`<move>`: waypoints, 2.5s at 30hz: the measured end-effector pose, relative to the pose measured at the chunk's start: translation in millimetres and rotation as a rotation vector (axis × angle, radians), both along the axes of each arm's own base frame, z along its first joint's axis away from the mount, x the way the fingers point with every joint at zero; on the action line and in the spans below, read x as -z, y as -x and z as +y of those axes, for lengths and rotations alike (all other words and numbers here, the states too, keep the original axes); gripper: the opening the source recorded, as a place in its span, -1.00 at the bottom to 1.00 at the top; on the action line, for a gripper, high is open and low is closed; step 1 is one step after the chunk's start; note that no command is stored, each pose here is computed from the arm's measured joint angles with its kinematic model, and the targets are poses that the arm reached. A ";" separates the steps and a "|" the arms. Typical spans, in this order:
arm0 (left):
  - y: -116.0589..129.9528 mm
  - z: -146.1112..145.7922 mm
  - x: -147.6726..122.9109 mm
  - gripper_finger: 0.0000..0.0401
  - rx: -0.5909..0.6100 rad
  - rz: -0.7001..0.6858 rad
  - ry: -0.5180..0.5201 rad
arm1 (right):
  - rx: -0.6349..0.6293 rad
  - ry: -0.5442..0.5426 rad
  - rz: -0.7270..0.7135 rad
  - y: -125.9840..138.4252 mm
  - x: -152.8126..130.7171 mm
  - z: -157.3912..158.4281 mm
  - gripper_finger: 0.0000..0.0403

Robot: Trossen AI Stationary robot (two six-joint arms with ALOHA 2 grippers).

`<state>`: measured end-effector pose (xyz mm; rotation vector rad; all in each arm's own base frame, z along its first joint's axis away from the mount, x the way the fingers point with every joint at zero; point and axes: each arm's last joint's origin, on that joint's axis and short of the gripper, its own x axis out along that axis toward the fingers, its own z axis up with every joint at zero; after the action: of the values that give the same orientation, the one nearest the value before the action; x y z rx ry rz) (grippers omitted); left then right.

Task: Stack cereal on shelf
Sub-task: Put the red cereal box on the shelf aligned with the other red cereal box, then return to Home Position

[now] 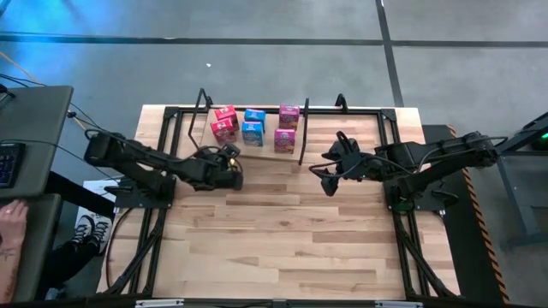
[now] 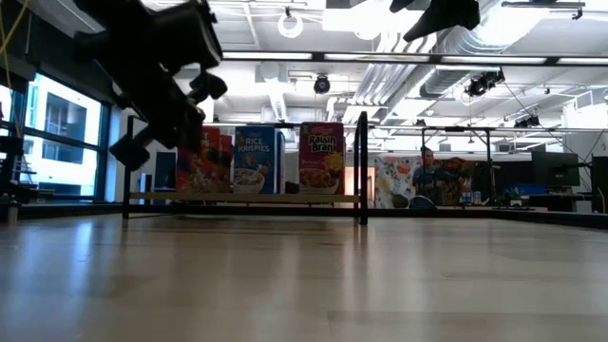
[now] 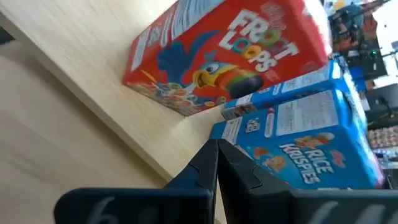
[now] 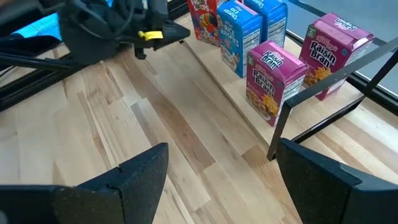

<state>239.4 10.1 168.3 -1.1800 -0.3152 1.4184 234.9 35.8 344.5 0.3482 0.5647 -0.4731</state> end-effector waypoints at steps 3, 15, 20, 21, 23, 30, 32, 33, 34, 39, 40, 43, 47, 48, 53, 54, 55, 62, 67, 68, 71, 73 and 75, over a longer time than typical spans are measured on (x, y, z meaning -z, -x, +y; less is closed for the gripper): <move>-0.1 4.8 2.6 -1.00 -0.018 0.018 0.003 | -0.006 -0.005 0.003 0.1 0.2 0.2 0.45; 15.9 20.4 -10.8 -1.00 -0.091 0.070 -0.035 | -0.012 -0.010 0.010 0.3 0.8 0.4 0.45; 18.1 30.9 -10.2 -1.00 -0.132 0.090 -0.030 | 0.003 -0.026 0.002 0.3 0.7 0.3 0.45; 18.4 32.3 -10.2 -1.00 -0.138 0.089 -0.029 | 0.005 -0.028 0.001 0.3 0.7 0.3 0.45; 18.9 35.0 -10.2 -1.00 -0.148 0.095 -0.029 | 0.005 -0.028 0.001 0.3 0.7 0.3 0.45; 18.0 41.0 -10.8 -1.00 -0.168 0.080 -0.029 | 0.026 -0.013 -0.004 0.4 0.5 -0.4 0.45; 18.3 43.6 -10.9 -1.00 -0.180 0.076 -0.029 | 0.031 -0.009 -0.006 0.4 0.3 -0.6 0.45; 18.2 44.9 -11.0 -1.00 -0.186 0.071 -0.030 | 0.031 -0.009 -0.006 0.4 0.3 -0.6 0.45; 17.8 46.3 -11.3 -1.00 -0.190 0.064 -0.030 | 0.032 -0.009 -0.006 0.4 0.3 -0.6 0.45; 15.0 54.1 -12.9 -1.00 -0.182 0.081 -0.041 | 0.048 -0.022 -0.015 0.4 0.3 -0.7 0.45; 14.4 55.6 -13.3 -1.00 -0.180 0.084 -0.044 | 0.049 -0.022 -0.015 0.4 0.3 -0.7 0.45; 13.4 59.6 -14.2 -1.00 -0.177 0.096 -0.050 | 0.049 -0.022 -0.015 0.4 0.3 -0.7 0.45; 13.2 61.0 -14.2 -1.00 -0.165 0.115 -0.044 | 0.048 -0.023 -0.015 0.4 0.3 -0.7 0.45; 13.1 60.9 -14.0 -1.00 -0.159 0.119 -0.038 | 0.049 -0.023 -0.015 0.4 0.3 -0.7 0.45; 16.3 44.1 -19.9 -1.00 -0.019 0.207 0.003 | 0.036 -0.034 -0.013 0.3 0.3 -0.2 0.45; 18.5 38.4 -22.1 -1.00 0.019 0.237 0.006 | 0.033 -0.036 -0.012 0.3 0.4 -0.1 0.45; 21.9 32.4 -25.1 -1.00 0.056 0.266 0.003 | 0.028 -0.034 -0.010 0.3 0.4 -0.1 0.45; 40.5 -7.8 -75.3 -1.00 0.468 0.431 -0.240 | 0.069 -0.002 -0.050 -1.0 -2.6 -1.3 0.45; 50.3 -23.3 -120.1 -1.00 1.031 0.436 -0.514 | 0.064 0.016 -0.111 -6.1 -8.6 -5.8 0.44; 52.2 -26.0 -128.2 -1.00 1.119 0.397 -0.585 | 0.054 0.023 -0.118 -7.2 -9.7 -7.0 0.43; 63.7 -30.0 -149.2 -1.00 1.212 0.297 -0.762 | 0.020 0.055 -0.119 -8.8 -11.6 -9.8 0.31; 73.5 -30.0 -158.0 -1.00 1.198 0.257 -0.840 | -0.013 0.049 -0.113 -8.5 -12.1 -10.7 0.14; 82.1 -29.3 -158.7 -1.00 1.183 0.208 -0.905 | -0.058 0.025 -0.120 -8.6 -13.3 -10.2 -0.11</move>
<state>157.3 -19.2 327.0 -0.2855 -0.0421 0.2397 243.5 25.6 357.8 0.3333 0.4514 -0.3998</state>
